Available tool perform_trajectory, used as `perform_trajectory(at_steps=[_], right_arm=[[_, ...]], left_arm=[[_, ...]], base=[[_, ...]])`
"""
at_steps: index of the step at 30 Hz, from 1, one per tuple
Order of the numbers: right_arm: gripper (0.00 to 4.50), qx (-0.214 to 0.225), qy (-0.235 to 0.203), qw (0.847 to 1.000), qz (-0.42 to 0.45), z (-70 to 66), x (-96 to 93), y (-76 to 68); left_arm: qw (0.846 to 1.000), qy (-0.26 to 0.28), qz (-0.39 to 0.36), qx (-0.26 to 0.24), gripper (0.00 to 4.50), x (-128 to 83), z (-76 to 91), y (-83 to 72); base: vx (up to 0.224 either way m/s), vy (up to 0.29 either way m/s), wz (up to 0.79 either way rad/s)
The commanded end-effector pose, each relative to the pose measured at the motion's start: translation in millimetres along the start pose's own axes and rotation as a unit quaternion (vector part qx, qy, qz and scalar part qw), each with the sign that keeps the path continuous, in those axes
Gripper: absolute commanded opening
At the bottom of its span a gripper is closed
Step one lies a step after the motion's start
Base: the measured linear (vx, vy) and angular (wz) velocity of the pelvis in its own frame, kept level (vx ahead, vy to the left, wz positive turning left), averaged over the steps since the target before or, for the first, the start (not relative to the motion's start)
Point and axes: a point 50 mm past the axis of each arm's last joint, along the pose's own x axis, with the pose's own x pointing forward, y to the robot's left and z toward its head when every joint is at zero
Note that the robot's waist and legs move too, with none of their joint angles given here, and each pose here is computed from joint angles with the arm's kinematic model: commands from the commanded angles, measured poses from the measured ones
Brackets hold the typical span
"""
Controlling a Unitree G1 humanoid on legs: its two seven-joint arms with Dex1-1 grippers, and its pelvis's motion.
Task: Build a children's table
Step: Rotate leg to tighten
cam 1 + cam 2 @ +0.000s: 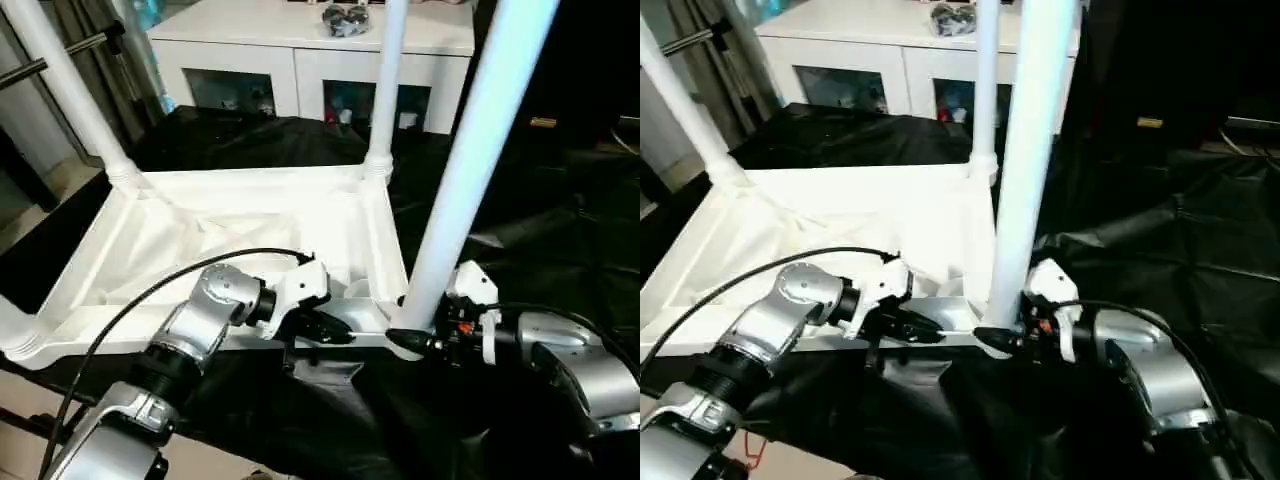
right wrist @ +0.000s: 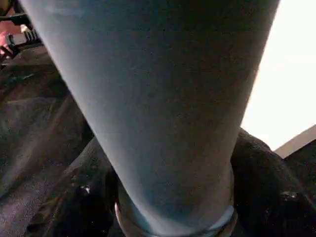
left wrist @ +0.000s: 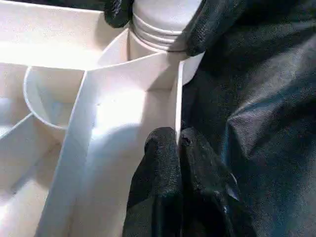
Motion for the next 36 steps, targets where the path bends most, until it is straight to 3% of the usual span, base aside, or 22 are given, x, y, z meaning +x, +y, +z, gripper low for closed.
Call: perform_trajectory(at_steps=[1, 5, 12, 15, 17, 21, 24, 27, 32, 36], right_arm=[[2.71, 0.023, -0.018, 0.999, 0.014, -3.4, 25.9, 13.7], [2.7, 0.073, -0.046, 0.991, -0.104, -5.1, 44.9, 3.2], [2.7, 0.109, -0.028, 0.971, -0.213, -9.4, 75.6, 1.6], [2.7, 0.098, -0.026, 0.968, -0.23, -7.1, 82.8, 1.2], [3.26, 0.102, -0.033, 0.969, -0.223, -5.0, 85.2, 1.9], [3.61, 0.098, -0.043, 0.973, -0.206, 1.4, 81.3, 0.3], [3.75, 0.027, -0.055, 0.985, -0.16, 13.3, 68.1, -3.6], [3.75, 0.001, -0.059, 0.992, -0.111, 16.7, 59.3, -2.0], [3.75, -0.039, -0.031, 0.999, 0.02, 13.5, 35.1, 7.5], [3.75, -0.04, -0.008, 0.996, 0.073, 8.8, 21.8, 10.0]], left_arm=[[0.999, -0.018, 0.048, 0.004, 0.0, 10.9, 13.5, 7.4], [0.994, -0.035, 0.105, -0.02, 0.0, 22.5, 22.5, 15.3], [0.987, -0.047, 0.148, -0.036, 0.0, 48.2, 37.4, 15.3], [0.989, -0.053, 0.131, -0.03, 0.0, 53.4, 40.9, 10.0], [0.99, -0.053, 0.126, -0.028, 0.0, 54.0, 40.4, 8.4], [0.992, -0.049, 0.116, -0.02, 0.0, 48.1, 36.4, 8.6], [0.994, -0.04, 0.103, -0.006, 0.0, 35.9, 30.2, 10.2], [0.994, -0.035, 0.099, 0.001, 0.0, 31.3, 28.6, 11.8], [0.998, -0.03, 0.053, 0.011, 0.0, 19.6, 26.3, 8.3], [0.999, -0.029, 0.017, 0.02, 0.0, 13.8, 22.4, 3.5]], base=[[0.0, 0.0, 0.0], [0.0, 0.0, 0.0], [0.0, 0.0, 0.0], [0.0, 0.0, 0.0], [0.0, 0.0, 0.0], [0.0, 0.0, 0.0], [0.0, 0.0, 0.0], [0.0, 0.0, 0.0], [0.0, 0.0, 0.0], [0.0, 0.0, 0.0]])
